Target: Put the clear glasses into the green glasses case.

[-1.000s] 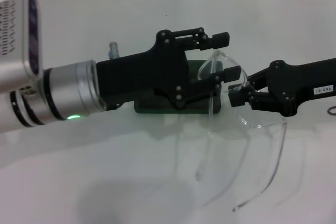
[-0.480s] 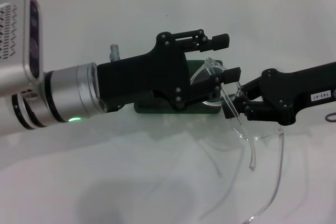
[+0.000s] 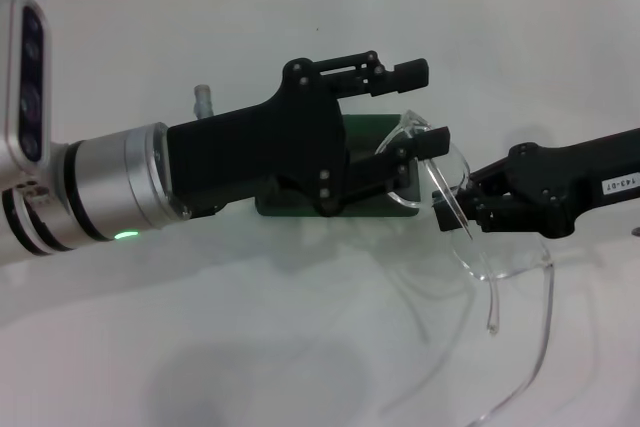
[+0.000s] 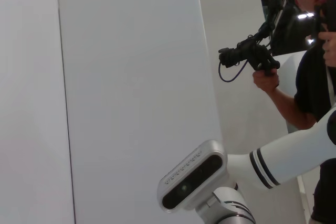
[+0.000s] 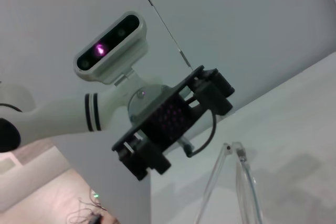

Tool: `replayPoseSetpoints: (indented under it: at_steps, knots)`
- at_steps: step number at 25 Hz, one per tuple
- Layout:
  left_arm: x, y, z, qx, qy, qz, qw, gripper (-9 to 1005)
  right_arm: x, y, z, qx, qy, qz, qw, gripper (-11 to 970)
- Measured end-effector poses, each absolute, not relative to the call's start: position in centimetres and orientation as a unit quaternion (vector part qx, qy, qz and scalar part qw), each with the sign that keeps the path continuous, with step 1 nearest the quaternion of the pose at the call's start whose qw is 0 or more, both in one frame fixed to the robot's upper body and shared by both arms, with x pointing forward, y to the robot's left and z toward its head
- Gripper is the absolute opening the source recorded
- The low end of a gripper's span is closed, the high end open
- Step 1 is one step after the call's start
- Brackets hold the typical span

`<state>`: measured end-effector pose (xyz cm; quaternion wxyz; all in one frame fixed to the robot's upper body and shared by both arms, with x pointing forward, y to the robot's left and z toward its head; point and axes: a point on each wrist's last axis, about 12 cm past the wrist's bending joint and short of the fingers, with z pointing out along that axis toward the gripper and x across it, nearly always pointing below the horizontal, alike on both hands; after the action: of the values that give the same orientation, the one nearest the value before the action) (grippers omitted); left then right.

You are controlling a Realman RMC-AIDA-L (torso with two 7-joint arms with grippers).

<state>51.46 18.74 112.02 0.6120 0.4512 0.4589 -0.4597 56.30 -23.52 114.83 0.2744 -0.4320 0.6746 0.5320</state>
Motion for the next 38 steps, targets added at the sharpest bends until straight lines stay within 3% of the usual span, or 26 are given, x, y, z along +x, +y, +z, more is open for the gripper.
replayPoseSetpoints:
  at_steps: [15,21,24,30,38]
  knots:
    - [51.0,18.8,111.5,0.454,0.448,-0.45,0.625,514,55.6,-22.8,115.6,-0.415,0.66,0.591,0.208,138]
    - [49.8,21.0,112.2,0.426,0.425,-0.465,0.649,514,56.7,-25.5,115.1,-0.347,0.683,0.556,0.323,140]
    - [49.5,21.9,111.8,0.42,0.438,-0.47,0.641,514,56.9,-27.0,115.5,-0.302,0.652,0.556,0.418,141]
    - [49.0,22.0,110.4,0.437,0.464,-0.476,0.606,514,56.9,-28.2,117.0,-0.256,0.595,0.571,0.505,143]
    - [49.9,19.8,110.4,0.464,0.451,-0.489,0.585,514,57.1,-25.2,116.6,-0.226,0.516,0.606,0.562,146]
